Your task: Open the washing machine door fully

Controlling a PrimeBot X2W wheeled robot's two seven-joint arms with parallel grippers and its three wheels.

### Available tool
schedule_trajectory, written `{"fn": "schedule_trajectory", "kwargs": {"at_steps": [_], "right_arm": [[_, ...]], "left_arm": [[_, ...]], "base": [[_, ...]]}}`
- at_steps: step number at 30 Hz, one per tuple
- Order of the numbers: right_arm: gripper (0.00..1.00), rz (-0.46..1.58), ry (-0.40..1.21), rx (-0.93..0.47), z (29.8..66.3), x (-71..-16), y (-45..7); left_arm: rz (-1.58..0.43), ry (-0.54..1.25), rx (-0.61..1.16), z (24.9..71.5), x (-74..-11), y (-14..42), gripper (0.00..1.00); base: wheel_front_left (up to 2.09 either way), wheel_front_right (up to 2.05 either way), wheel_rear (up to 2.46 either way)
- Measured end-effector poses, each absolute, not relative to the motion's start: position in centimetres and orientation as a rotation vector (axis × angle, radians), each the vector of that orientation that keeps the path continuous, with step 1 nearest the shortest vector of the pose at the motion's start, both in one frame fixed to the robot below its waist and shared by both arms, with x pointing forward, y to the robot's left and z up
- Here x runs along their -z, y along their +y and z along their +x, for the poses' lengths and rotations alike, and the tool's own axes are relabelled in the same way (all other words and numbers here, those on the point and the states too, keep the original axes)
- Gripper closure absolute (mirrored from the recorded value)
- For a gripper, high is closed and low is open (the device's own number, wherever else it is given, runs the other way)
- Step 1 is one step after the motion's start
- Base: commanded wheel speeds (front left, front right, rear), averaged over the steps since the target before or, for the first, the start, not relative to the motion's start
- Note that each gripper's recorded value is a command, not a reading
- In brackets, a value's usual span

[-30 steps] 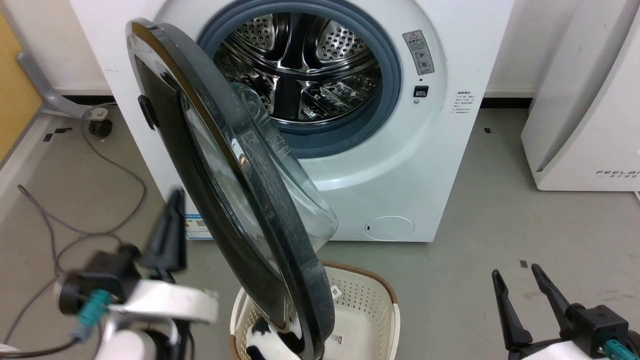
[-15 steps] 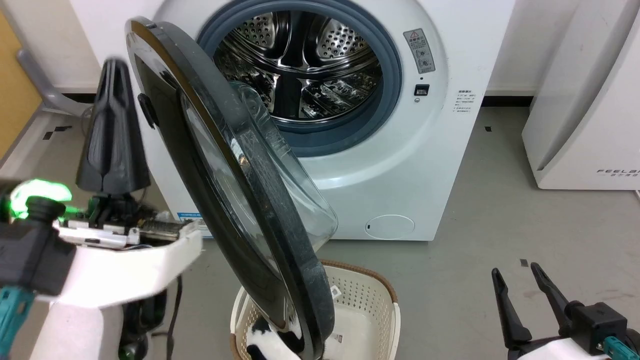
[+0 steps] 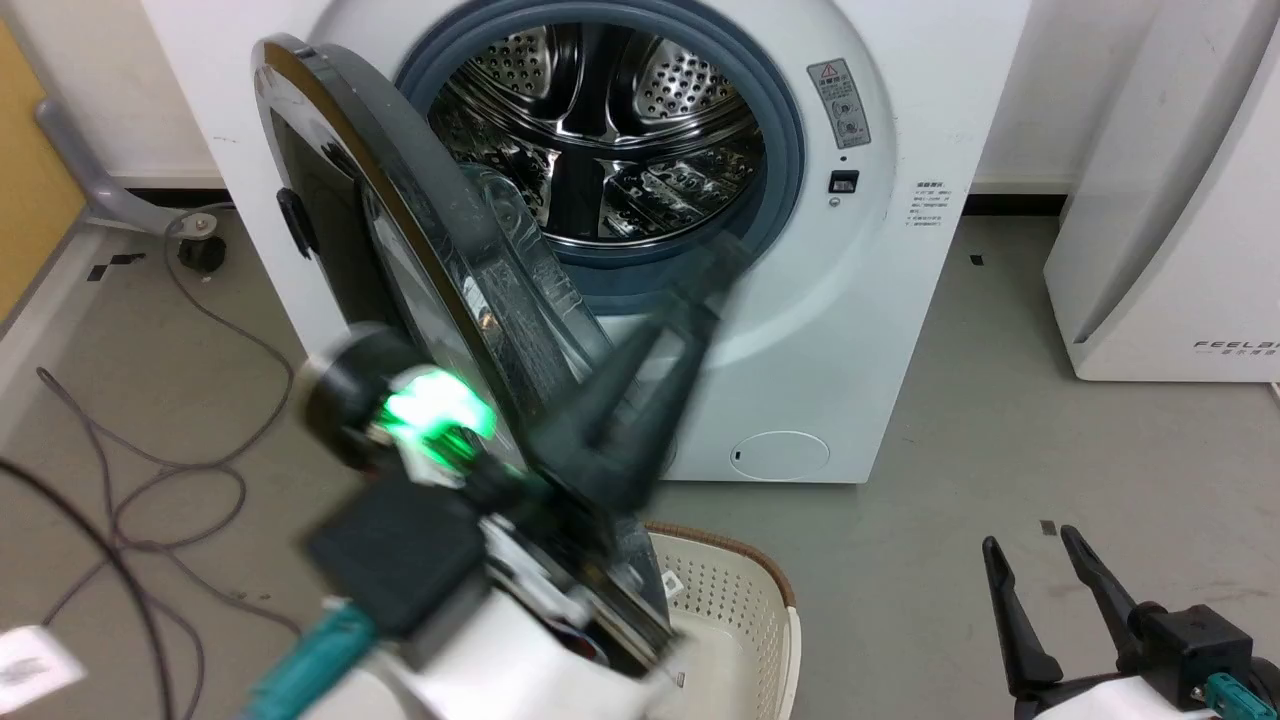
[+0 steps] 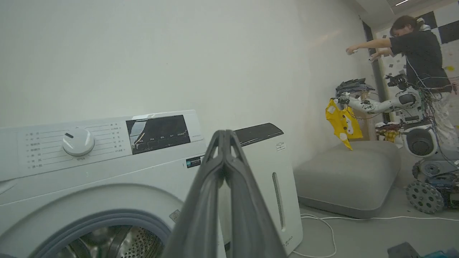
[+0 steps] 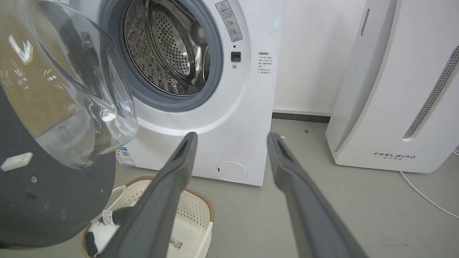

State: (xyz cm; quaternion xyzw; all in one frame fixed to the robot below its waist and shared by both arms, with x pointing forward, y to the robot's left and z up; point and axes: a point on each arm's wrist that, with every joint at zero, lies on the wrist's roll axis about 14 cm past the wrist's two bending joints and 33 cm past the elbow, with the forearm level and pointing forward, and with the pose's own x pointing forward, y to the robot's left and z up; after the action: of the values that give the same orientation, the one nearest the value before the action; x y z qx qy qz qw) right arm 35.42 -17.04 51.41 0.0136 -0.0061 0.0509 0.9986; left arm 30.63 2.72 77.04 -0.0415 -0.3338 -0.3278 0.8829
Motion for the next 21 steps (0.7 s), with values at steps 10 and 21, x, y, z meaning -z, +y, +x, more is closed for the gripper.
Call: {"fn": "schedule_trajectory", "kwargs": {"at_steps": [10, 21], "right_arm": [[0.0, 0.026, -0.012, -0.107, 35.4, -51.5, -16.9], [0.0, 0.026, 0.0, -0.111, 35.5, -51.4, -16.7]], "left_arm": [[-0.206, -0.212, 0.869, 28.1, -66.6, -2.6, 1.0], [-0.221, 0.088, 0.776, 29.3, -57.5, -3.0, 1.0]], "base": [[0.0, 0.0, 0.0], [0.0, 0.0, 0.0]]}}
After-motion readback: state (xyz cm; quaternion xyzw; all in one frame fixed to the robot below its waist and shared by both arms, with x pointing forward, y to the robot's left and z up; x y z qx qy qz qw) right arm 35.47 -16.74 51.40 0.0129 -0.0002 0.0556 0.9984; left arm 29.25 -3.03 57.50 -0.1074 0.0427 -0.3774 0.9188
